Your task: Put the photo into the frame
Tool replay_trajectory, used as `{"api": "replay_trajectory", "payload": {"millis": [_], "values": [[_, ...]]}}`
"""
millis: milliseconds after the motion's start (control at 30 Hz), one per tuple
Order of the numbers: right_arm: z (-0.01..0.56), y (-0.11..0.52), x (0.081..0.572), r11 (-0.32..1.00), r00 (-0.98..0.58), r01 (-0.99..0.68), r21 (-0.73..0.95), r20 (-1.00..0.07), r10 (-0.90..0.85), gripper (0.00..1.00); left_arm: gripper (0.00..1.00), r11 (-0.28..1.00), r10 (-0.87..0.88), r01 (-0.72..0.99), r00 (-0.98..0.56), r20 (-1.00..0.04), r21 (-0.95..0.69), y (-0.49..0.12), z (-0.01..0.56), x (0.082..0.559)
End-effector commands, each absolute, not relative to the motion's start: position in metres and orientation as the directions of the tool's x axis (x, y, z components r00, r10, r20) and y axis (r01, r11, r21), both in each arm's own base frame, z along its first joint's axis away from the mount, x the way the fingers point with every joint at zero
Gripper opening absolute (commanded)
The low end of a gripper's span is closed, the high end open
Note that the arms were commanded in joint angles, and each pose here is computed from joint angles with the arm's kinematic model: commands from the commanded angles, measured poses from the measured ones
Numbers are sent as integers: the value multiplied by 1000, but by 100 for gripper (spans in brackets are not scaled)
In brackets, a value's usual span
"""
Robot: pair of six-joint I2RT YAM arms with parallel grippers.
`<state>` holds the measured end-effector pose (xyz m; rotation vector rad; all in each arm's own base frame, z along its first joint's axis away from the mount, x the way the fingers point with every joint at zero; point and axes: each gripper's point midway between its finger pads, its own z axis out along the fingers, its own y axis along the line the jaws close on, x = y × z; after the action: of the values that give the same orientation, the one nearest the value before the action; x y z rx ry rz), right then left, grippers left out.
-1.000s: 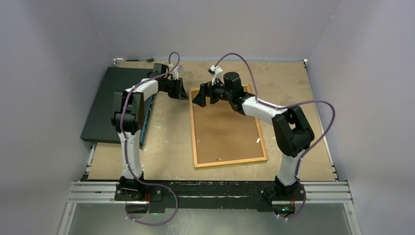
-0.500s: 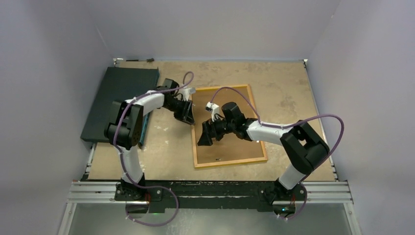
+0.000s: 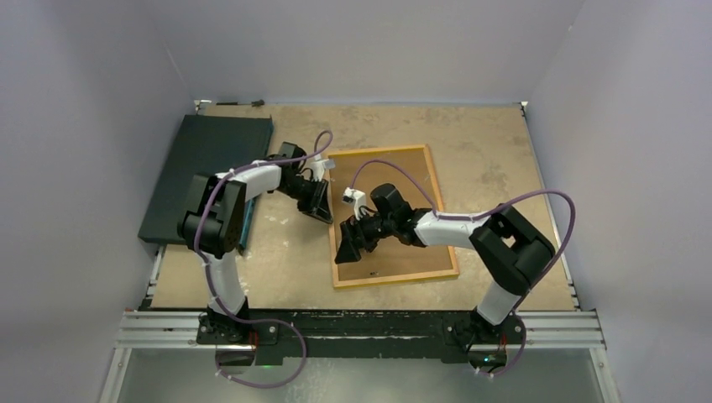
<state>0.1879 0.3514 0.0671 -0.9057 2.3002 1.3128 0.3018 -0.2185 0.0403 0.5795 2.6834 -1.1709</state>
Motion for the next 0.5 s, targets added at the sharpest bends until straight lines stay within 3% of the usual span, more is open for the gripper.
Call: {"api": "replay_trajectory", "payload": {"millis": [0,467], "values": [[61,356,190,361,-733,-680,638,-573,-366,81,14,624,317,461,-887,-336,-630,-211,38,299],[49,368,201,378,-736,-677,631,-581,-348,79,12,632,306,454,-891,-336,-628,-212,31,301]]}}
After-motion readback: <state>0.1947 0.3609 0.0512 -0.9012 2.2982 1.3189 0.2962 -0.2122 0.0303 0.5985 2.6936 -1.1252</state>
